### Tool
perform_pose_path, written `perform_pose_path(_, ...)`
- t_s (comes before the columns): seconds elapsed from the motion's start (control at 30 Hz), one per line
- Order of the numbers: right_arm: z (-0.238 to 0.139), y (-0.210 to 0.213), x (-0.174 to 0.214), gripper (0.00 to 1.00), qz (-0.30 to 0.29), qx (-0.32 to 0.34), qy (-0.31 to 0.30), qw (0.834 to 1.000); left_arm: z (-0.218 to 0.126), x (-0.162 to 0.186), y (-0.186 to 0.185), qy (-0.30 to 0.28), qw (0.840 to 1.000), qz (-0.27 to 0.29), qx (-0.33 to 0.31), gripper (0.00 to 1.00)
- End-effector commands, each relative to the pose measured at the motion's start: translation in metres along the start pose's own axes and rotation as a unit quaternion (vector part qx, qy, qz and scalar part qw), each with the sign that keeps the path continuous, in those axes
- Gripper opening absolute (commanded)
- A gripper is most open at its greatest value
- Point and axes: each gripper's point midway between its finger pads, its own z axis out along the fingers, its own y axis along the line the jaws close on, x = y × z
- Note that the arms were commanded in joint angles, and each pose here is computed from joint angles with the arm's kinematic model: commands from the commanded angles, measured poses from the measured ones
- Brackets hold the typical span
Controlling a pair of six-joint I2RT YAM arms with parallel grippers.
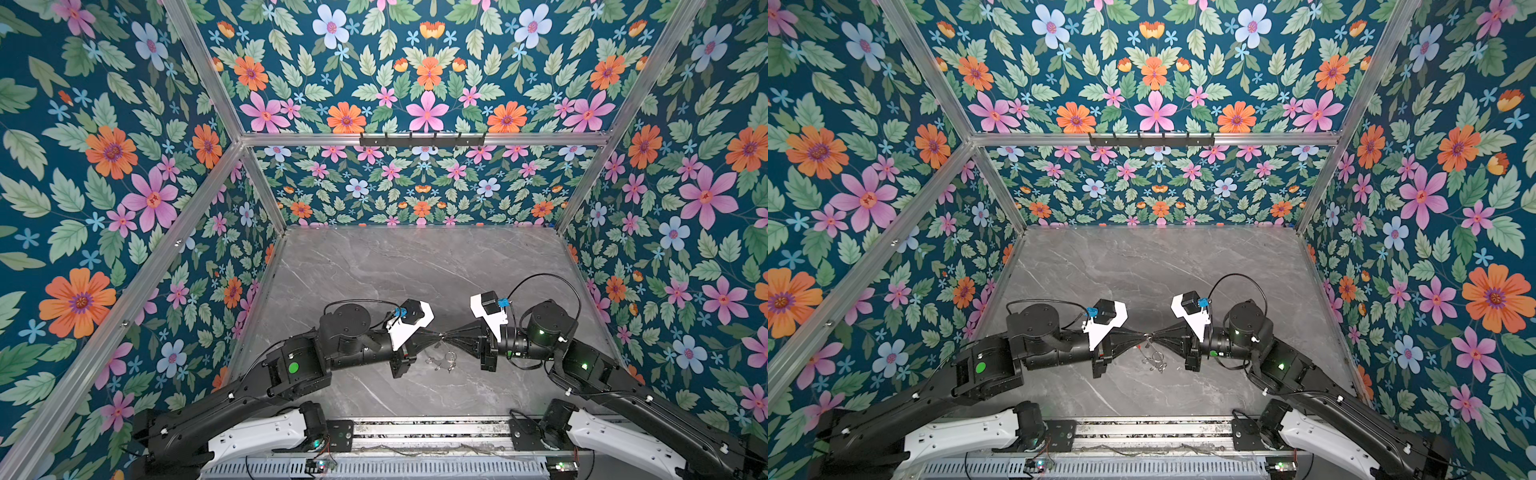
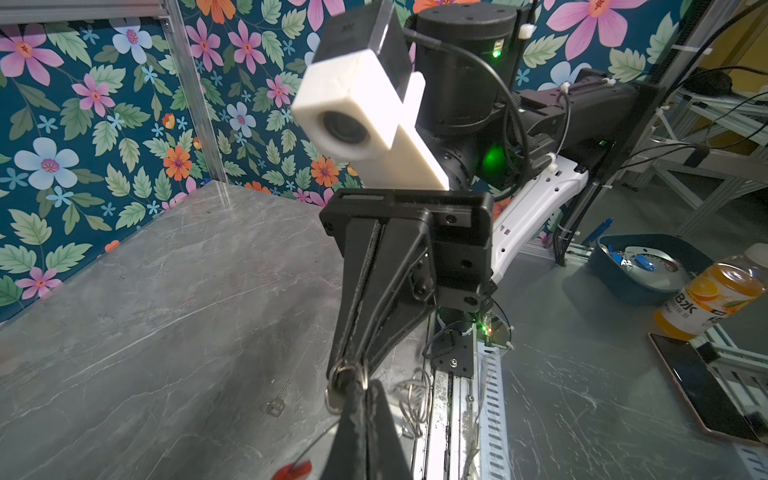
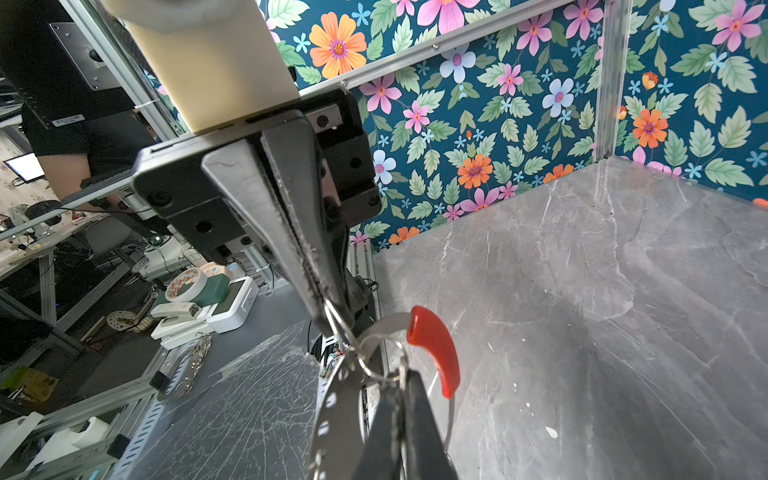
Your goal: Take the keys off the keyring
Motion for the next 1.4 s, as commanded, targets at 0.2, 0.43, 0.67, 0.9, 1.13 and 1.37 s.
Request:
perform_pose_path(0.2,-0.01,-0.016,-0.011,0.0,-0.015,0.064,-0.014,0.998,0.0,-0.011,-0.014,-0.016,0.999,-0.005,0.042,0.0)
perform_pose_path(0.43,-0.015,-0.012,-0.018,0.0,-0.03,0.069,-0.009,0.997,-0.001,-0.007,-0.008,-0.008,1.0,-0.011,0.023,0.0)
perform_pose_path(0.67,-0.012,-0.002,-0.022,0.0,-0.041,0.045,0.015,0.998,0.006,0.0,-0.007,-0.001,1.0,-0.012,0.025,0.0)
perform_pose_path(0.9,-0.015,0.005,-0.03,0.0,-0.053,0.037,0.021,0.998,0.009,0.0,-0.006,0.004,1.0,-0.008,0.022,0.0)
perform_pose_path(1.13,-0.014,0.015,-0.037,0.0,-0.07,0.029,0.021,0.997,0.013,0.001,-0.005,0.015,1.0,-0.003,0.022,0.0)
perform_pose_path(1.37,-0.005,0.023,-0.032,0.0,-0.099,0.038,0.046,0.993,0.015,0.0,-0.003,0.019,1.0,0.0,0.017,0.0)
